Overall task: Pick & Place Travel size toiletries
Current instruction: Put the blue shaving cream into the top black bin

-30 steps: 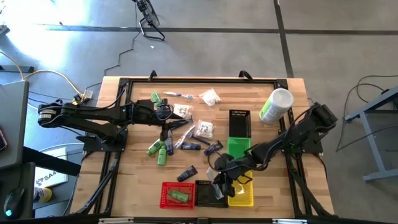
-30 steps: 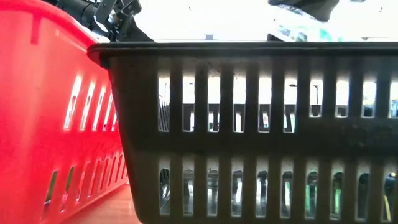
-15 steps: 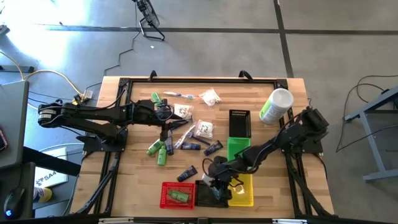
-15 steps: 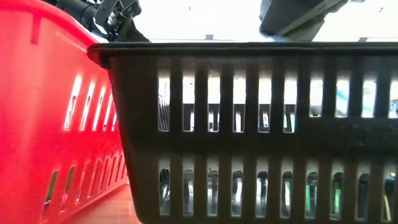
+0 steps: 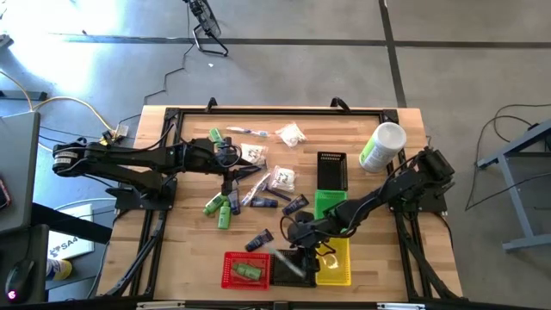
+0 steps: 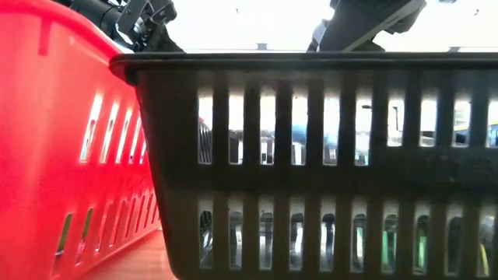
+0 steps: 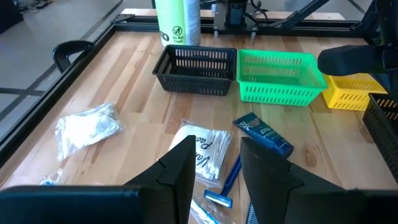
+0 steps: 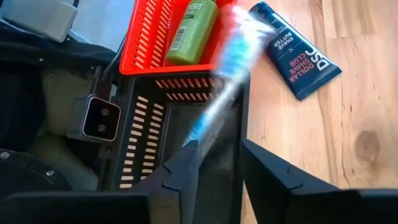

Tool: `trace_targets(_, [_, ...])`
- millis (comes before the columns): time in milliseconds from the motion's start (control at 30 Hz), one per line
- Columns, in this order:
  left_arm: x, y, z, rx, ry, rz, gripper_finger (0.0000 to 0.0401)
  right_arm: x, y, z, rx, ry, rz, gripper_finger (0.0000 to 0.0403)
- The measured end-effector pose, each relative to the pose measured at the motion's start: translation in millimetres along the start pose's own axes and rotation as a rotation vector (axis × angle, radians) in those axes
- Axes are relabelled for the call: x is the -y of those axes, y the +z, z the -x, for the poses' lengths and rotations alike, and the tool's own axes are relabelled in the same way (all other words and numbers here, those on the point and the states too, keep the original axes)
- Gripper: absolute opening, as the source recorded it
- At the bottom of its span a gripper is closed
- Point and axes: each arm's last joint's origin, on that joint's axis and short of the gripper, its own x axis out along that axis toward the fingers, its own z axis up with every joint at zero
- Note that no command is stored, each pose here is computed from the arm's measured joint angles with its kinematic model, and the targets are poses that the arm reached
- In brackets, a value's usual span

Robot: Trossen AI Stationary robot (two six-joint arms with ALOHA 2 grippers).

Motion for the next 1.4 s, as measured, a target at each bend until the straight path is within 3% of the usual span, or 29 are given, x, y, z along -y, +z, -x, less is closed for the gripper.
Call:
trace_targets(233, [-0.1,0.0,0.0,0.000,0.001,0.000,0.0124,0.3,0.1,0.0,0.005,-0.007,0.042,0.0126])
trace_targets(500, [-0.1,0.0,0.0,0.000,0.003,0.000,0.0124,-3.9,8.6,17.1,0.066,0.003,0.053,0.0088])
trace_targets(900, [0.0,0.0,0.0,0.000,-0.001,0.002,0.0124,-3.8,18.5,91.4,0.192,-0.204,0.043,0.0033])
trace_targets(1033, [0.2,0.0,0.0,0.000,-0.008,0.052,0.0124,-1.9,17.8,111.3,0.228,-0.288,0.039,0.0025])
trace_targets(1400, [0.2,-0.3,-0.1,-0.004,-0.008,0.076,0.0124,29.7,7.7,115.4,0.129,-0.435,0.022,0.0005])
